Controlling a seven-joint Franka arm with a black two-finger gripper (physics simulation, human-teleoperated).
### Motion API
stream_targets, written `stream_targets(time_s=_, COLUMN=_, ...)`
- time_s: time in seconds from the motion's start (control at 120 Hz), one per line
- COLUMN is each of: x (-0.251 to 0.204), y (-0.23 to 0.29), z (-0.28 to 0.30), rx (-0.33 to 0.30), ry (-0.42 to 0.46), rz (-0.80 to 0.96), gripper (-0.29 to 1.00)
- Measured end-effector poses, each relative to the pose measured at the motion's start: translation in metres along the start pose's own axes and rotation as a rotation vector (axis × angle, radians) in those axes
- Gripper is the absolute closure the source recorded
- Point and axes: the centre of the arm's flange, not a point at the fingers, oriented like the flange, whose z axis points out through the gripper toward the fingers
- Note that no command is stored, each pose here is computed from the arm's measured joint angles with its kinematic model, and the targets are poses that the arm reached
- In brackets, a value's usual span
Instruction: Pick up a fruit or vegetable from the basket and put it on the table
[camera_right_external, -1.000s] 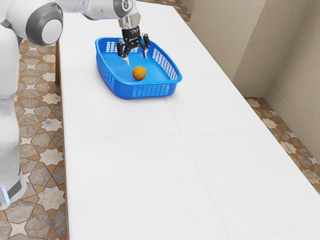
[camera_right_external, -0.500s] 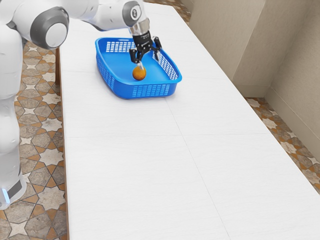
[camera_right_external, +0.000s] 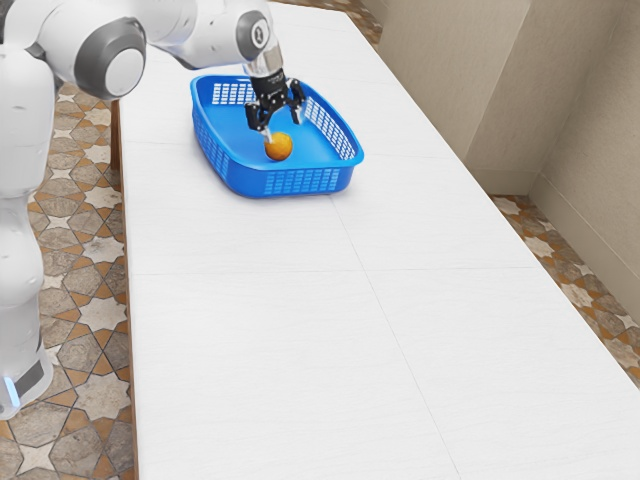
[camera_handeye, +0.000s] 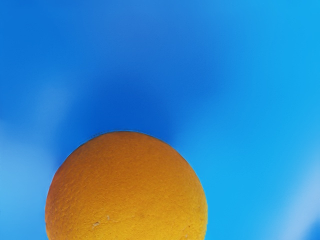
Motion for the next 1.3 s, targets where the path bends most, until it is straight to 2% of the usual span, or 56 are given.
stream_targets(time_s=0.283, x=0.001, y=0.000, z=0.032, rx=0.028, ry=-0.034, rz=-0.022, gripper=0.00)
stream_targets(time_s=0.567, x=0.012, y=-0.002, z=0.028, rx=0.020, ry=-0.035, rz=-0.035, gripper=0.00)
stream_targets(time_s=1.017, x=0.013, y=-0.003, z=0.049, rx=0.049, ry=-0.039, rz=-0.029, gripper=0.00)
stream_targets(time_s=1.3, x=0.007, y=-0.001, z=0.046, rx=0.042, ry=-0.045, rz=-0.019, gripper=0.27)
